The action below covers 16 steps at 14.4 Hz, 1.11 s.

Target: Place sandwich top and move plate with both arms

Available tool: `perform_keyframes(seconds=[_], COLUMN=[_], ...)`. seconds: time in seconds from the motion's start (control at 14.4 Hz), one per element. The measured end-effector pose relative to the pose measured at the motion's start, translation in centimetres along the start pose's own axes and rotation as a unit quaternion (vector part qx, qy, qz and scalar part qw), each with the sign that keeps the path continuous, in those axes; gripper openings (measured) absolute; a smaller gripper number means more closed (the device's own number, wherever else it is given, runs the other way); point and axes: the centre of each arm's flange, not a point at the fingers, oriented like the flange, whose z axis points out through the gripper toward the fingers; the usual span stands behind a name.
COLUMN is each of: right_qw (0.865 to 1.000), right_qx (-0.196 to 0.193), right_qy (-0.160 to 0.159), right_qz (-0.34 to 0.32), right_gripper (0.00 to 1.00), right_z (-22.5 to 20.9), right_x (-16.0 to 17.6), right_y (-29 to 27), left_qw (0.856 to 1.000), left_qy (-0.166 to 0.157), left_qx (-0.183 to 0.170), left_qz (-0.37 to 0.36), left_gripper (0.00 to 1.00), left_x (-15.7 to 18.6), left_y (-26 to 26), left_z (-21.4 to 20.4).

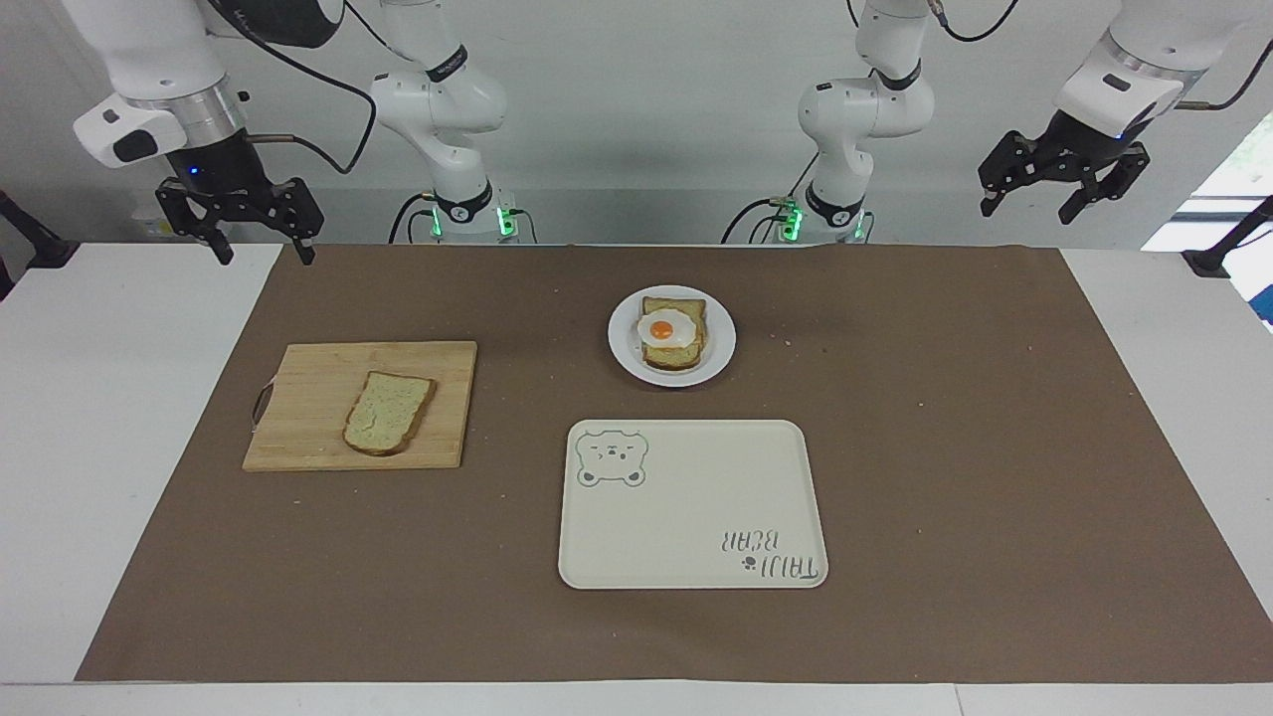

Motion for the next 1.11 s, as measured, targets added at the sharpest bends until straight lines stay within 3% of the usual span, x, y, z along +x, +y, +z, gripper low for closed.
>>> perform_keyframes(seconds=[0.35, 0.76, 1.11], right_qw=[1.000, 1.000, 1.000], right_qx=[-0.002, -0.005, -0.006], right_qy=[0.001, -0.010, -0.006], right_qz=[0.004, 0.002, 0.000], right_gripper=[1.00, 1.00, 1.00], right_z=[4.7, 16.3, 21.2], right_x=[1.3, 5.5, 6.1], right_y=[1.4, 1.8, 1.6], left_qw=[1.000, 1.000, 1.000], left_qy=[-0.001, -0.002, -0.001], left_qx=[0.000, 0.000, 0.000], left_qz=[0.000, 0.000, 0.000], left_gripper=[1.00, 1.00, 1.00], left_x=[0.0, 0.0, 0.0], left_y=[0.0, 0.0, 0.0], left_z=[0.1, 0.1, 0.1])
